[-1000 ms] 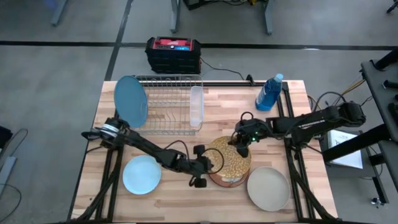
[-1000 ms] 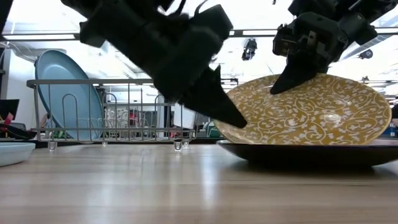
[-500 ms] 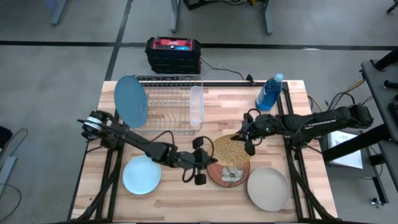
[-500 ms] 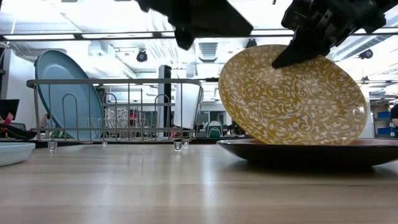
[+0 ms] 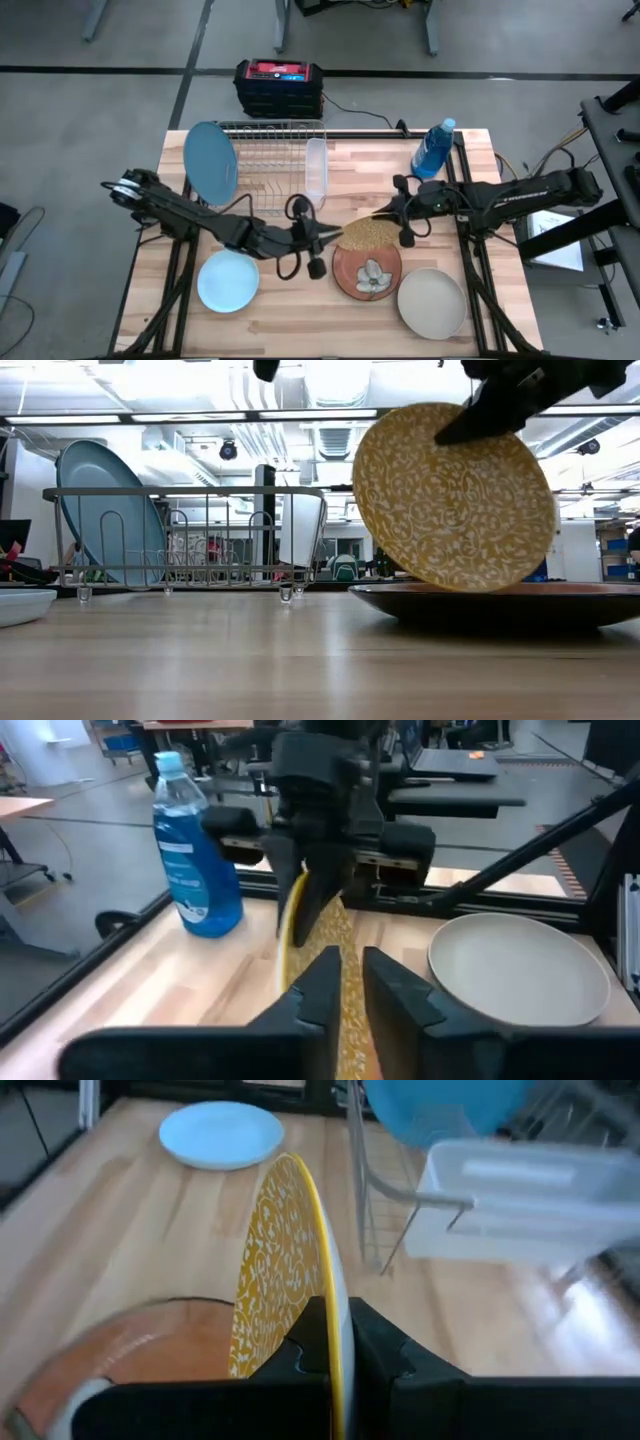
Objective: Sort dishes
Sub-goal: Put the yellow plate in the dish rack
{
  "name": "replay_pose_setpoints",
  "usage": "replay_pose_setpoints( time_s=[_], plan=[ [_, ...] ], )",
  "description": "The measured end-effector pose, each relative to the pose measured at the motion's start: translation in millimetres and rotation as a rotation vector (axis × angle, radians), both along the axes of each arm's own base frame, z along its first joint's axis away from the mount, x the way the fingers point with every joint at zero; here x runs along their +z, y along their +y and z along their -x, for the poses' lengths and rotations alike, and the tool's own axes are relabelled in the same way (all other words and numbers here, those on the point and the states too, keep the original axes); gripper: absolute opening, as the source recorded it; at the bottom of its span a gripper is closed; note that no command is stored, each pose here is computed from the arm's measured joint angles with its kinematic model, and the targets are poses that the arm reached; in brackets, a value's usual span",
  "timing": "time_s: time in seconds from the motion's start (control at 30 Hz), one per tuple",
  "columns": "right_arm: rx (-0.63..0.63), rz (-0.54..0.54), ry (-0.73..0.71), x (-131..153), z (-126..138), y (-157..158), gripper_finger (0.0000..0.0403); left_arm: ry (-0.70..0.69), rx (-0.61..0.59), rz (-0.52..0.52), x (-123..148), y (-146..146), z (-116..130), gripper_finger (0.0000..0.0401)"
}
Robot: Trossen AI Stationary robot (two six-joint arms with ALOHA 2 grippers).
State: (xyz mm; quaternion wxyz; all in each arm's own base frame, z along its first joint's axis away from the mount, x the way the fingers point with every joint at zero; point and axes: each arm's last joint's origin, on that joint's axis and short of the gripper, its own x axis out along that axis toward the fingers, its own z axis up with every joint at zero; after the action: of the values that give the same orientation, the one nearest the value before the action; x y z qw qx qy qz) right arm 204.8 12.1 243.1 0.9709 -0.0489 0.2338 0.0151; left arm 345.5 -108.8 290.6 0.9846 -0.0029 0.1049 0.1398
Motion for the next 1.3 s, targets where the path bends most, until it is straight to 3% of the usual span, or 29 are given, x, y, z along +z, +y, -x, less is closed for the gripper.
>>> replay_pose_setpoints(
  time_s=[0.33, 0.53, 0.67, 0.8, 1.1, 1.3],
  plan=[
    [0.056, 0.143, -0.029, 24.8, -3.5, 2.8, 0.0000, 0.036, 0.014, -0.004, 0.9, 4.9, 3.5, 0.0139],
    [0.100, 0.233, -0.090, 39.3, -6.2, 4.5, 0.0000, 0.070, 0.145, -0.083, -6.1, 9.3, 2.1, 0.0190],
    [0.111, 0.257, -0.135, 48.5, -7.6, 5.2, 0.0000, 0.080, 0.137, -0.100, -6.4, 9.2, 2.1, 0.0213],
    [0.111, 0.283, -0.171, 56.2, -8.7, 5.1, 0.0000, 0.089, 0.066, -0.092, -6.7, 7.3, 1.4, 0.0224],
    [0.137, 0.297, -0.233, 65.9, -10.0, 6.3, 0.0000, 0.082, 0.080, -0.083, -6.5, 8.7, 1.0, 0.0226],
    [0.204, 0.274, -0.346, 75.8, -11.7, 9.1, 0.0000, 0.079, 0.091, -0.077, -6.3, 11.4, 0.3, 0.0195]
  ],
)
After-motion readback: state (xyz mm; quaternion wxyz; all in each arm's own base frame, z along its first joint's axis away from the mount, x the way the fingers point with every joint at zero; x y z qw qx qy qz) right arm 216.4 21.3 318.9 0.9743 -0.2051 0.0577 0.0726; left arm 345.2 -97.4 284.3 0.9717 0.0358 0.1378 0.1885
